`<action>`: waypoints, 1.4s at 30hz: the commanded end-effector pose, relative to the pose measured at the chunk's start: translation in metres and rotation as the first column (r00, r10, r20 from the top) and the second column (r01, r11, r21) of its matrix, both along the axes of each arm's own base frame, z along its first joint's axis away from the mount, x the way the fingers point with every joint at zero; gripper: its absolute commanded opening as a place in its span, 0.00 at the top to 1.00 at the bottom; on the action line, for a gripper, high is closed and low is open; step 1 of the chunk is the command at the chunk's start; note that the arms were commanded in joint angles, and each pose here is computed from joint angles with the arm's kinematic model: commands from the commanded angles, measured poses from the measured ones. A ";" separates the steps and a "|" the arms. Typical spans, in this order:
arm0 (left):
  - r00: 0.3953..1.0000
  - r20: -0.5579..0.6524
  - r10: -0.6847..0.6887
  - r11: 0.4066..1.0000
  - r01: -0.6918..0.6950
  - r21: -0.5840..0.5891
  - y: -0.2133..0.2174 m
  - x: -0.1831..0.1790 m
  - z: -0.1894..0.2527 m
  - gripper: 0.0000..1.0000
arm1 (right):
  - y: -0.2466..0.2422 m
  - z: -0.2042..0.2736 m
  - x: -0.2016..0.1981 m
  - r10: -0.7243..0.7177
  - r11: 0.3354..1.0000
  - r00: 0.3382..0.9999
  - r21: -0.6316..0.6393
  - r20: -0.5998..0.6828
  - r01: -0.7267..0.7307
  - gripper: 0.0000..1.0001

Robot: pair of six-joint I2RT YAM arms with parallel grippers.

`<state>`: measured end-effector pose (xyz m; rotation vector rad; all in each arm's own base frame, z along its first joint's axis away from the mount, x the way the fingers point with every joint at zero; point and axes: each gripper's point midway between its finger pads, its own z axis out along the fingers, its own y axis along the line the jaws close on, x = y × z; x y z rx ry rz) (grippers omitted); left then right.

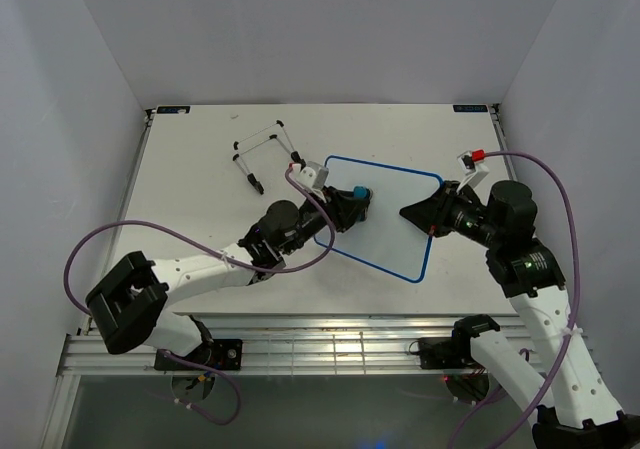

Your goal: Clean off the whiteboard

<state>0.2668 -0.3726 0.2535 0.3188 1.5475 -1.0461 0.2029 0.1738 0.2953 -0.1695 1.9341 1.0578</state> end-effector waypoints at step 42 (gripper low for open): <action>0.969 -0.110 0.219 0.968 -0.202 0.149 0.039 -0.009 -0.051 1.00 | 0.022 0.075 -0.031 0.171 0.970 0.934 0.113 0.313 -0.215 0.92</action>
